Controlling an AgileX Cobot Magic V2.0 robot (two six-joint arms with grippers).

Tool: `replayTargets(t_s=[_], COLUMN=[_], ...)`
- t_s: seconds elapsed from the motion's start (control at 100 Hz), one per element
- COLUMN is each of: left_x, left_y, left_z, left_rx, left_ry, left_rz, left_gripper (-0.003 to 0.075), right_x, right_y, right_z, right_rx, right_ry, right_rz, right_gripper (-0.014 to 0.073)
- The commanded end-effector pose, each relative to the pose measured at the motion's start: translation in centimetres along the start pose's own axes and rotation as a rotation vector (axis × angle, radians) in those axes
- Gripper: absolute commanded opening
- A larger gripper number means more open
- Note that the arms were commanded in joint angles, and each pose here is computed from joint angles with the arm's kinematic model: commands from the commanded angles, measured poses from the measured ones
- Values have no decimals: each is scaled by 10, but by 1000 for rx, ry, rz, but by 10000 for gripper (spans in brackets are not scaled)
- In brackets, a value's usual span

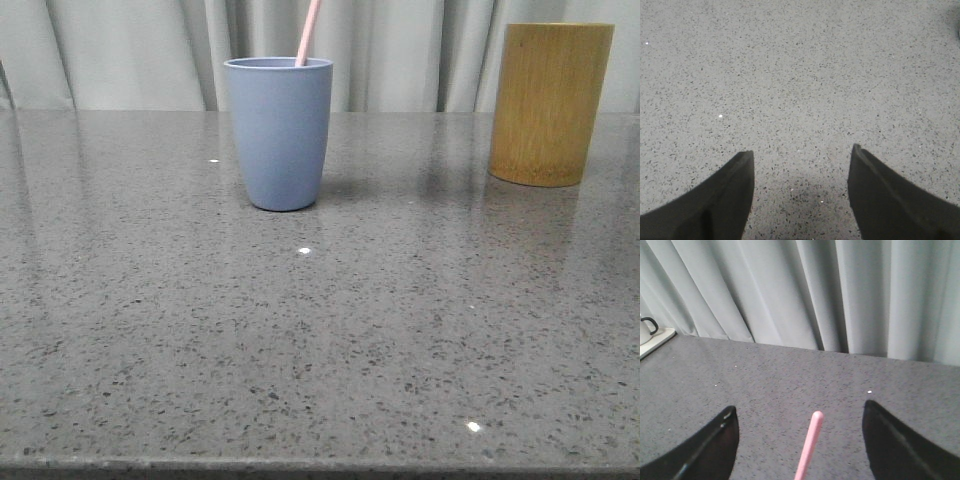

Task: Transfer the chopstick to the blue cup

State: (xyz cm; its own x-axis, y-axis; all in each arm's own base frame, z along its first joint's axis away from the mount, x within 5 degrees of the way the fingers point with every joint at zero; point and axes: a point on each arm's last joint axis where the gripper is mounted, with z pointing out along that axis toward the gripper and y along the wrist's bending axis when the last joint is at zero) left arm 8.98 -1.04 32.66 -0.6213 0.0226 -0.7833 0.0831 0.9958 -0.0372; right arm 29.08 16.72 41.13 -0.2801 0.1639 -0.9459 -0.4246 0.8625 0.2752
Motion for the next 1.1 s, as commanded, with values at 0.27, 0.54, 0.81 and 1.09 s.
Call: replayTargets(t_s=[0.27, 0.54, 0.81, 1.09], left_x=[-12, -12, -12, -12], left_y=[0, 0, 0, -1], left_z=[-6, -6, -6, -6], left_rx=[5, 5, 5, 6], left_ry=[-90, -90, -90, -89], left_rz=[-17, -17, -17, -18], left_gripper=[410, 410, 410, 410], right_x=[-45, 3, 67, 111], right_y=[-35, -49, -61, -66], right_z=[-126, -199, -250, -280], right_rx=[331, 420, 440, 396], right_ry=[27, 113, 138, 72], right_rz=[-223, -192, -166, -113], right_gripper=[528, 528, 528, 528])
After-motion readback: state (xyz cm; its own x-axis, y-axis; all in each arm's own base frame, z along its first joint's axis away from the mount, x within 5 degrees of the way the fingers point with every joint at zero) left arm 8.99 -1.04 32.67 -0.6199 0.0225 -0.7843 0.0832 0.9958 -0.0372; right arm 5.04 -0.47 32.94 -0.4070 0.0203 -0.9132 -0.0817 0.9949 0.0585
